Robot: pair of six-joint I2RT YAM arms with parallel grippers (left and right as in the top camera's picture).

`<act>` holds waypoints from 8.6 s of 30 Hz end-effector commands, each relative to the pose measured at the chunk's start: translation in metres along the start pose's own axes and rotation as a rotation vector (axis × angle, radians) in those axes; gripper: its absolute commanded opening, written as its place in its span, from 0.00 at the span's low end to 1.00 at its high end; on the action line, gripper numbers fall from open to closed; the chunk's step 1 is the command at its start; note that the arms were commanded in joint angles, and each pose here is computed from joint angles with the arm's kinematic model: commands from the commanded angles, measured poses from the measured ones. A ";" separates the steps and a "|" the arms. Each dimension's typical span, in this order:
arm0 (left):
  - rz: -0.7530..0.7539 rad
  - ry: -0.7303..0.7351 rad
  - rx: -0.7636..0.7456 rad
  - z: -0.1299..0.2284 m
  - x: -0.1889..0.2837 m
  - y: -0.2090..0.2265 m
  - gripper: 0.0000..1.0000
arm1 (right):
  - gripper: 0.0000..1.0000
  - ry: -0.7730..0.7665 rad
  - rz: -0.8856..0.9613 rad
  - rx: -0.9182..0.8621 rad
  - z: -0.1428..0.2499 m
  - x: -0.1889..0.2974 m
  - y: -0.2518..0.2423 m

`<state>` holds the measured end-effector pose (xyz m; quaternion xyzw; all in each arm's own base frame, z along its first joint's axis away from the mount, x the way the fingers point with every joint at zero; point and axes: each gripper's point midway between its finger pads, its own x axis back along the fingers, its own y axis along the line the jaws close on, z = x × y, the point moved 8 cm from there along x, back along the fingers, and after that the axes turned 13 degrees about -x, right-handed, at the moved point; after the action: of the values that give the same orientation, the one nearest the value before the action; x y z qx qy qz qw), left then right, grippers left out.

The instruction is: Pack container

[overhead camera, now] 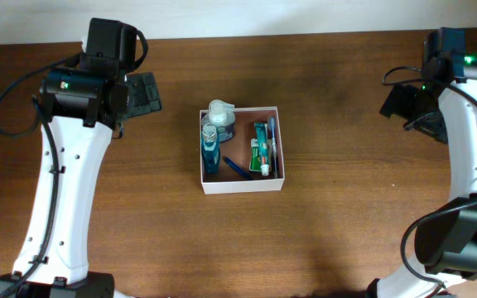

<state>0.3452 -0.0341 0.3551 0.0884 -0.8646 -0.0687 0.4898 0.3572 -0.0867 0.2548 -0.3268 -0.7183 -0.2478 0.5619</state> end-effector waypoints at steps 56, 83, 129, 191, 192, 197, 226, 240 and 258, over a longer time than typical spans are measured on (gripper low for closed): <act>-0.017 -0.026 0.003 -0.002 0.008 0.005 1.00 | 0.98 -0.951 -0.758 -0.133 0.254 0.278 -0.244; -0.017 -0.026 0.003 -0.002 0.008 0.005 0.99 | 0.98 -0.994 -1.053 -0.002 0.219 0.109 -0.144; -0.016 -0.027 0.003 -0.003 0.008 0.005 0.99 | 0.98 -1.014 -0.858 0.161 0.202 -0.045 -0.091; 0.120 -0.624 0.184 0.266 0.175 0.087 0.99 | 0.98 -1.013 -0.858 0.161 0.202 -0.045 -0.091; 0.122 -0.642 0.189 0.277 0.172 0.087 0.99 | 0.98 -1.013 -0.858 0.161 0.202 -0.045 -0.091; 0.124 -0.671 0.198 0.309 0.147 0.084 0.99 | 0.98 -1.013 -0.858 0.161 0.202 -0.045 -0.091; 0.244 -1.007 0.255 0.237 -0.010 0.016 0.99 | 0.98 -1.013 -0.858 0.161 0.202 -0.045 -0.091; 0.202 -0.980 0.193 0.244 -0.046 0.006 0.99 | 0.98 -1.013 -0.858 0.161 0.202 -0.045 -0.091; 0.163 -0.971 0.106 0.252 -0.072 -0.002 0.99 | 0.98 -1.013 -0.858 0.161 0.202 -0.045 -0.091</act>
<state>0.1650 -0.0123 0.1687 0.0055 -0.9995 -0.0006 0.0314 0.1663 -0.0111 0.1639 -0.0489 -0.9752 -0.2142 0.0274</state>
